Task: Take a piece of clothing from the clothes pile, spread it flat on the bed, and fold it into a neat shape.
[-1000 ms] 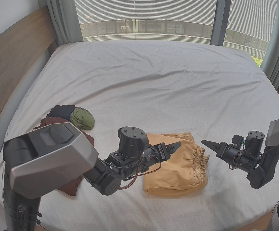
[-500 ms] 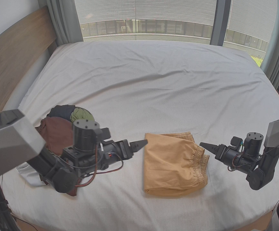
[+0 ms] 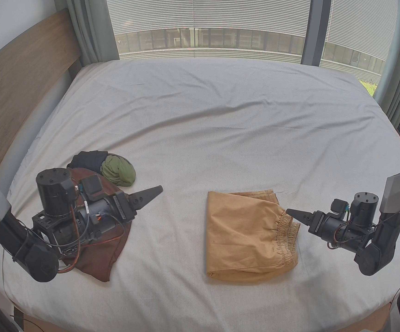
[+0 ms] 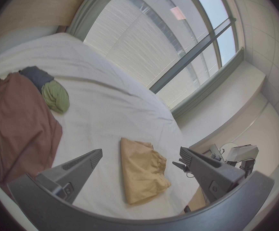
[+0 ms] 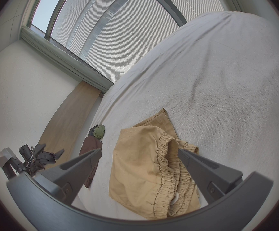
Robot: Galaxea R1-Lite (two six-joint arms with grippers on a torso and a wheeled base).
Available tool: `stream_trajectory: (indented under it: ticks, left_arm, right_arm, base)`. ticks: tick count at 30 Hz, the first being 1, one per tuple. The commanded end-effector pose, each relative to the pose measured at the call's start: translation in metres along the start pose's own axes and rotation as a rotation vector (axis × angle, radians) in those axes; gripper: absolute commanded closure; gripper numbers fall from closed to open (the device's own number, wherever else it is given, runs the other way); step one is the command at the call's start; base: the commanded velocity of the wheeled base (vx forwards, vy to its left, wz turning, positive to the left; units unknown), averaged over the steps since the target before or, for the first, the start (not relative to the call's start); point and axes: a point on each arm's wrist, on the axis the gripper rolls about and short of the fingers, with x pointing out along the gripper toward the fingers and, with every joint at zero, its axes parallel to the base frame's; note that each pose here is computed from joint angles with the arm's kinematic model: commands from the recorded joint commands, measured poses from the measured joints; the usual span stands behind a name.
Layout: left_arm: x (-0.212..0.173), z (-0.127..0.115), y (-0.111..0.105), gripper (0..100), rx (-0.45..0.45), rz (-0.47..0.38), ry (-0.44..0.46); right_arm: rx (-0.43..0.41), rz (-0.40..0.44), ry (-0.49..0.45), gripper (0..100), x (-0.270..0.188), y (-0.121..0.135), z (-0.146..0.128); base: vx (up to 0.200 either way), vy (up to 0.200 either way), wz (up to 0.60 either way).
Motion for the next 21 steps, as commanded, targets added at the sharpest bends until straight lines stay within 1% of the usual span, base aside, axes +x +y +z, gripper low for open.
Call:
stream_trajectory:
  ticks: [1,3,4,7,11,13,15,17,18,21]
  left_arm:
    - [-0.015,-0.003,0.022,0,0.058,0.042,-0.019]
    - [-0.02,-0.008,0.03,0,0.135,0.063,-0.005]
    - [-0.022,-0.009,0.031,0,0.159,0.069,-0.003]
    - [-0.032,-0.019,0.042,0,0.304,0.103,0.019]
    - [-0.047,-0.031,0.049,0,0.484,0.093,0.035]
    - [-0.052,-0.038,0.051,0,0.544,0.083,0.05]
    - [-0.053,-0.041,0.052,0,0.574,0.077,0.072]
    - [-0.053,-0.042,0.052,0,0.577,0.075,0.077]
    - [-0.053,-0.043,0.052,0,0.576,0.075,0.08]
    - [-0.052,-0.044,0.053,0,0.574,0.075,0.084]
  right_arm:
    - [-0.023,-0.007,0.019,0,-0.006,0.002,-0.004]
    - [-0.028,-0.012,0.023,0,-0.008,0.002,-0.004]
    - [-0.03,-0.013,0.026,0,-0.008,0.002,-0.004]
    - [-0.037,-0.043,0.068,0,-0.009,-0.002,-0.01]
    - [-0.058,-0.078,0.114,0,-0.012,-0.008,-0.016]
    - [-0.06,-0.09,0.131,0,-0.013,-0.01,-0.018]
    - [-0.063,-0.101,0.149,0,-0.014,-0.011,-0.021]
    - [-0.065,-0.11,0.161,0,-0.015,-0.013,-0.022]
    - [-0.062,-0.136,0.183,0,-0.015,-0.02,-0.025]
    - [-0.061,-0.16,0.206,0,-0.015,-0.028,-0.031]
  base:
    - [0.0,0.0,0.0]
    - [0.0,0.0,0.0]
    - [0.0,0.0,0.0]
    - [0.0,0.0,0.0]
    - [0.0,0.0,0.0]
    - [0.0,0.0,0.0]
    - [0.0,0.0,0.0]
    - [0.0,0.0,0.0]
    - [0.0,0.0,0.0]
    - [0.0,0.0,0.0]
